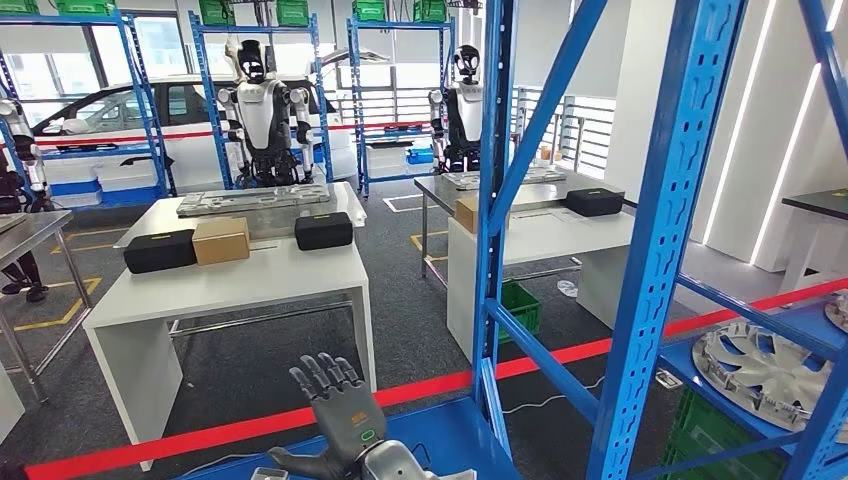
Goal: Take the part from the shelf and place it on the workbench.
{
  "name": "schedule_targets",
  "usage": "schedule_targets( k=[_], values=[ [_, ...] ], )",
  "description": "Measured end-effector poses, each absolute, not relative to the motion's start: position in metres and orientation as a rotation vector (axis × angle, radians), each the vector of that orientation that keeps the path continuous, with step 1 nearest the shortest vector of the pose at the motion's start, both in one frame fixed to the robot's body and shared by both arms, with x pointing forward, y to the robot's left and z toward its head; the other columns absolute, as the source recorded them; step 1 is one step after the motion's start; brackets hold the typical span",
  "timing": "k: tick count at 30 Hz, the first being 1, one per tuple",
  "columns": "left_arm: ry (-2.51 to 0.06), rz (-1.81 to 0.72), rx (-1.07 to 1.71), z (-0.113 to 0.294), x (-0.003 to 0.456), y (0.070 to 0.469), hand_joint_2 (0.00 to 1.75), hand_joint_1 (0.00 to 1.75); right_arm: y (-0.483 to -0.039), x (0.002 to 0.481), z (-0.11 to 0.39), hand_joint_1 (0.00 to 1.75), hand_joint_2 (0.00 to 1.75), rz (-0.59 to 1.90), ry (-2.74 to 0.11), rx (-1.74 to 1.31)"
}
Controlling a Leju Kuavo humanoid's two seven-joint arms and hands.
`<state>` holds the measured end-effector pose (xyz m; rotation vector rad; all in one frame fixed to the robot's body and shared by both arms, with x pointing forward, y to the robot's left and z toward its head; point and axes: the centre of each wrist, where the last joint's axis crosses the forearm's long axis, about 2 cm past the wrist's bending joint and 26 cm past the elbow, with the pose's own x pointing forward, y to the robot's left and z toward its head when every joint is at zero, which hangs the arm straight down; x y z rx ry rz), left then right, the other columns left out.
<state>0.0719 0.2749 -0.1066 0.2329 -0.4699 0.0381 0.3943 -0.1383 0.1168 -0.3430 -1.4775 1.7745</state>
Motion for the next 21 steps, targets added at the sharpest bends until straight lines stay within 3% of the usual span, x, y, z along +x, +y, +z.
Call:
schedule_targets(
  k=[21],
  values=[
    [-0.469, 0.074, 0.237, -0.107, 0.068, 0.277, 0.00, 0.00, -0.120, 0.390, 0.120, 0.00, 0.00, 1.791, -1.471, -0.297]
  ],
)
